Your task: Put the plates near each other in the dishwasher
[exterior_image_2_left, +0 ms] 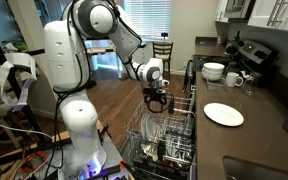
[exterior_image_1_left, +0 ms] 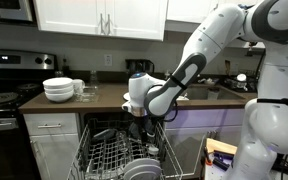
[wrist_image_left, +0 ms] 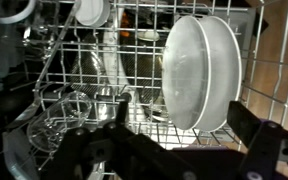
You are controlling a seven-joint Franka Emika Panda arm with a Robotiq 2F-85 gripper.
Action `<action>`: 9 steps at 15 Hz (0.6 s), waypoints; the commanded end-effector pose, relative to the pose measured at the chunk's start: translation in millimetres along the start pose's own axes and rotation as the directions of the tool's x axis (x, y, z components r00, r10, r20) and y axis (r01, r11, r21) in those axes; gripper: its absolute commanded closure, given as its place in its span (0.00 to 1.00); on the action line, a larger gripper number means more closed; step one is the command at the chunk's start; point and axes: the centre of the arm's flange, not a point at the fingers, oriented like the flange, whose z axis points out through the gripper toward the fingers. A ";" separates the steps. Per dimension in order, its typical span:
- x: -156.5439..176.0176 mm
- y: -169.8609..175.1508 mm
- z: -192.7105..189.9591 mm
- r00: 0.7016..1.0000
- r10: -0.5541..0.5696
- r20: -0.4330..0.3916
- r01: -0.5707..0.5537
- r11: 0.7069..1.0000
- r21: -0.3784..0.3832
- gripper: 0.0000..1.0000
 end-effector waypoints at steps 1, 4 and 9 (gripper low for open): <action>-8.9 -8.0 -19.5 1.000 0.024 -0.010 -0.025 0.980 -0.200 0.00; -12.7 -1.3 -25.9 0.997 0.074 0.000 -0.069 0.937 -0.343 0.00; -22.5 18.7 -27.8 0.987 0.155 -0.041 -0.153 0.835 -0.529 0.00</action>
